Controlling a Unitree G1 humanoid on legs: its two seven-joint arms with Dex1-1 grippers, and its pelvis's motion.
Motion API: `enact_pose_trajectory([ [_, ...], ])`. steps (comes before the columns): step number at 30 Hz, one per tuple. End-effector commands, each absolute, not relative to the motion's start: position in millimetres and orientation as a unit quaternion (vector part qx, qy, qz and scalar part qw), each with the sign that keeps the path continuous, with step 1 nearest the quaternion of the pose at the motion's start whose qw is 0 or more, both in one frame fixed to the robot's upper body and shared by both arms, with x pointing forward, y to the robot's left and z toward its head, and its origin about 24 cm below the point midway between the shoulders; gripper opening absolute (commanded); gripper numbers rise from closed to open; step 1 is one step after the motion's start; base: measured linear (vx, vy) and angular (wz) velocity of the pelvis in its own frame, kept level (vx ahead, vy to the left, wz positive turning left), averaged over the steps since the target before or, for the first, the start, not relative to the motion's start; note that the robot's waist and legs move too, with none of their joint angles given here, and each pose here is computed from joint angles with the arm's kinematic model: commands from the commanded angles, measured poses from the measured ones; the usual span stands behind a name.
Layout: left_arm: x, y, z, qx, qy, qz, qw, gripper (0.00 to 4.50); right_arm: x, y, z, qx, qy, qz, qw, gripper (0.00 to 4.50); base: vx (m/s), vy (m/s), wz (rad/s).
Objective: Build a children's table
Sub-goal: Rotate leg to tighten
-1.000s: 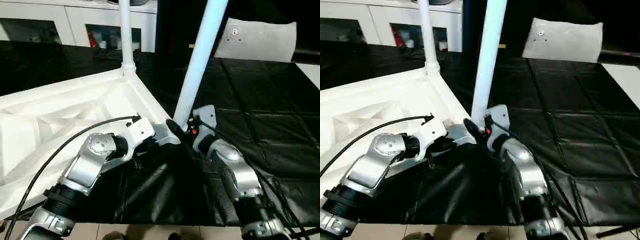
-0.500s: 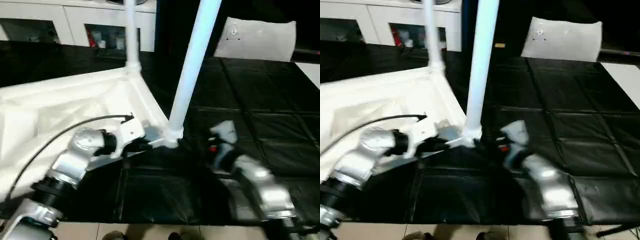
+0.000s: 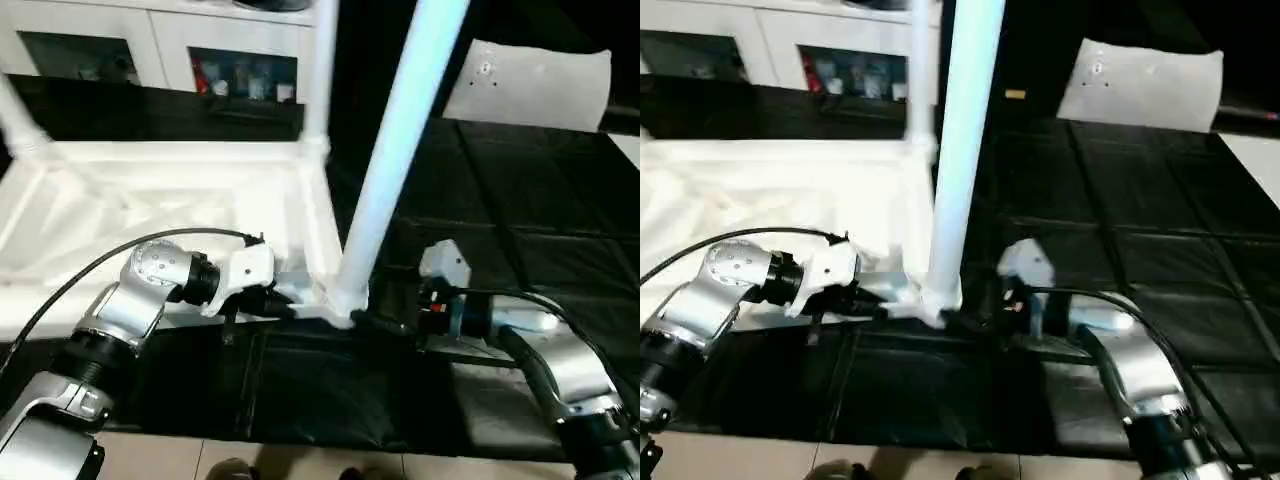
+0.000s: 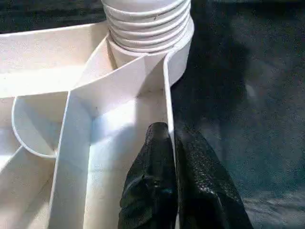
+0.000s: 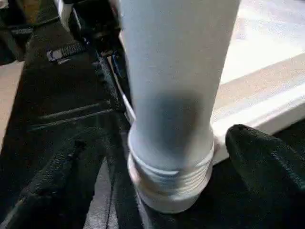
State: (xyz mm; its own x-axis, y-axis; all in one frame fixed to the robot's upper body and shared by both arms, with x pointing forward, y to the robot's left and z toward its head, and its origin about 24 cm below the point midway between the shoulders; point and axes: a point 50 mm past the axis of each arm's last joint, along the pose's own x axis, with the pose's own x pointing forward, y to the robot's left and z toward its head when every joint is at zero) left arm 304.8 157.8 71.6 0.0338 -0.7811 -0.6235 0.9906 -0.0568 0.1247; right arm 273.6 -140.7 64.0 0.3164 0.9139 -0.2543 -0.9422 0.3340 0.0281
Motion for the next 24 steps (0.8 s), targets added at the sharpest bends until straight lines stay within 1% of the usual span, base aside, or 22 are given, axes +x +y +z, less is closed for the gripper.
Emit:
enact_pose_trajectory([
  [1, 299, 150, 66, 0.299, 0.201, -0.706, 0.610, 0.00, 276.6, -142.5, 65, -0.071, 0.117, 0.584, 0.800, 4.03, 0.000, 0.000, 0.00],
  [2, 300, 150, 66, 0.302, 0.201, -0.710, 0.603, 0.00, 278.0, -141.6, 65, -0.072, 0.120, 0.591, 0.794, 3.81, 0.000, 0.000, 0.00],
  [3, 300, 150, 67, 0.303, 0.201, -0.711, 0.601, 0.00, 278.4, -141.3, 64, -0.072, 0.121, 0.594, 0.792, 3.81, 0.000, 0.000, 0.00],
  [5, 301, 149, 67, 0.305, 0.200, -0.715, 0.596, 0.00, 279.4, -140.5, 64, -0.074, 0.125, 0.603, 0.784, 3.58, 0.000, 0.000, 0.00],
  [6, 301, 149, 67, 0.306, 0.200, -0.717, 0.594, 0.00, 279.6, -140.3, 63, -0.076, 0.126, 0.608, 0.780, 3.58, 0.000, 0.000, 0.00],
  [10, 302, 149, 68, 0.309, 0.199, -0.723, 0.585, 0.00, 281.2, -138.2, 63, -0.079, 0.127, 0.618, 0.772, 3.21, 0.000, 0.000, 0.00],
  [13, 303, 149, 68, 0.310, 0.199, -0.726, 0.581, 0.00, 282.6, -137.2, 63, -0.080, 0.127, 0.623, 0.768, 3.14, 0.000, 0.000, 0.00],
  [14, 303, 149, 68, 0.311, 0.199, -0.726, 0.580, 0.00, 283.3, -136.5, 63, -0.080, 0.127, 0.625, 0.766, 2.89, 0.000, 0.000, 0.00],
  [18, 303, 149, 67, 0.312, 0.199, -0.727, 0.578, 0.00, 284.0, -135.7, 63, -0.081, 0.127, 0.628, 0.764, 2.63, 0.000, 0.000, 0.00],
  [19, 303, 150, 67, 0.315, 0.201, -0.727, 0.576, 0.00, 285.0, -133.6, 62, -0.083, 0.128, 0.633, 0.759, 2.59, 0.000, 0.000, 0.00],
  [24, 305, 153, 66, 0.321, 0.205, -0.722, 0.577, 0.00, 283.6, -130.2, 60, -0.082, 0.131, 0.641, 0.752, 2.57, 0.000, 0.000, 0.00],
])
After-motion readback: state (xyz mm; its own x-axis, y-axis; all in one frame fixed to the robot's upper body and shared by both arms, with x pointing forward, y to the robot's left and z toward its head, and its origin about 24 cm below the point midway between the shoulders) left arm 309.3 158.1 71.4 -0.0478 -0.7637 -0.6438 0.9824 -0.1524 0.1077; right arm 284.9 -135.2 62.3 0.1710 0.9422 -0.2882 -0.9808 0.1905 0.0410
